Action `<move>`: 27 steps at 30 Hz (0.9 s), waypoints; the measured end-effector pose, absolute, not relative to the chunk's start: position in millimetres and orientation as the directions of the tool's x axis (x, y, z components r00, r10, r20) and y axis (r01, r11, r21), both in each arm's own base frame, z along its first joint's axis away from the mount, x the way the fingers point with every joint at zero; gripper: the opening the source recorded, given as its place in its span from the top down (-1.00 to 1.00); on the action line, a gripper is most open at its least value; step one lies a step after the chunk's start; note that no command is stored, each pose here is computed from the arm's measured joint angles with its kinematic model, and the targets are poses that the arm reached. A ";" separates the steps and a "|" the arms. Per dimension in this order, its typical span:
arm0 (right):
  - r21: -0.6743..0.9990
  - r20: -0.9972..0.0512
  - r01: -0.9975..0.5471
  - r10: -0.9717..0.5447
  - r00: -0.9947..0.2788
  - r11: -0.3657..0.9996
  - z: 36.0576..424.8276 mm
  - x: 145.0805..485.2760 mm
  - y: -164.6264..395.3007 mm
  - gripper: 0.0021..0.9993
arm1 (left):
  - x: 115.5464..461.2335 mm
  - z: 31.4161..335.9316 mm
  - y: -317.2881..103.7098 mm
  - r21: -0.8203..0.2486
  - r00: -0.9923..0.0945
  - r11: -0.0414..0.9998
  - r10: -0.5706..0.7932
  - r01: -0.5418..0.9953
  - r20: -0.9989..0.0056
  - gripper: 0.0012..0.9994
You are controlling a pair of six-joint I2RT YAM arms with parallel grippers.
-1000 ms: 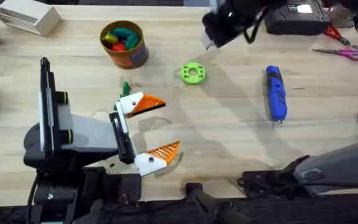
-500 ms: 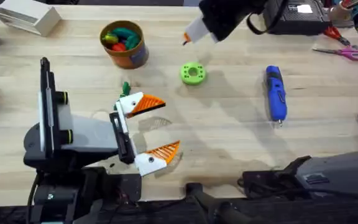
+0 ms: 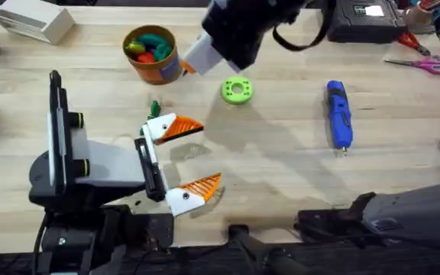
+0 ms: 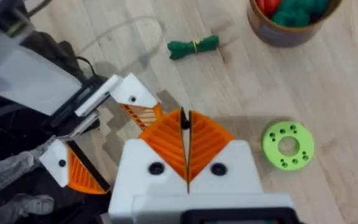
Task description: Pick up the gripper from the table and insert it into the empty holder that is missing its gripper. Then pick up a screw, insert it into the mounting hole, and use the screwdriver to tighten it. Finally, clean up the table by picking up the vegetable and placing it into the bucket.
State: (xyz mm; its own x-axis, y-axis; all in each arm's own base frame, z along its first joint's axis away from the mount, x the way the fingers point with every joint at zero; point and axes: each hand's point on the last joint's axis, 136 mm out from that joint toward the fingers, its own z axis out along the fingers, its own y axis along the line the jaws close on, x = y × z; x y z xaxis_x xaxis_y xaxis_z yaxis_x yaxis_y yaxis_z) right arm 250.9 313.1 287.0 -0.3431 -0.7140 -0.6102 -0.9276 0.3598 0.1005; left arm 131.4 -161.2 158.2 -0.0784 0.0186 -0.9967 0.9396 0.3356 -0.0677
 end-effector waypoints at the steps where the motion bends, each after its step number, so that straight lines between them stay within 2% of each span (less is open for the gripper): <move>1: 0.092 -0.608 -0.931 -0.720 -0.333 0.353 290.8 249.0 314.7 0.99 | 131.4 158.2 -161.2 -0.067 -0.078 0.336 0.019 0.940 -0.997 -0.97; 6: 0.055 -0.563 -0.949 -0.775 -0.287 0.311 293.6 239.7 321.2 0.99 | 131.4 158.2 -161.2 -0.067 -0.078 0.336 0.019 0.940 -0.997 -0.97; 18: 0.010 -0.470 -0.992 -0.875 -0.114 0.123 265.5 206.3 345.5 0.99 | 131.4 158.2 -161.2 -0.068 -0.078 0.336 0.019 0.940 -0.997 -0.97; 27: -0.079 -0.413 -0.995 -0.910 -0.023 0.061 260.6 199.8 344.3 0.99 | 131.4 158.2 -161.2 -0.067 -0.078 0.336 0.019 0.940 -0.997 -0.97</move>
State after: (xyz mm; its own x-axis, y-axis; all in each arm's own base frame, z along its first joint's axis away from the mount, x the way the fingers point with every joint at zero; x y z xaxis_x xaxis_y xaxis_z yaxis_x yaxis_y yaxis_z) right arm 199.8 344.3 260.6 -0.0232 -0.9103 -0.4134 -0.9950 0.0610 -0.0786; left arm 131.4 -161.2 158.2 -0.0781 0.0187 -0.9968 0.9396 0.3355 -0.0673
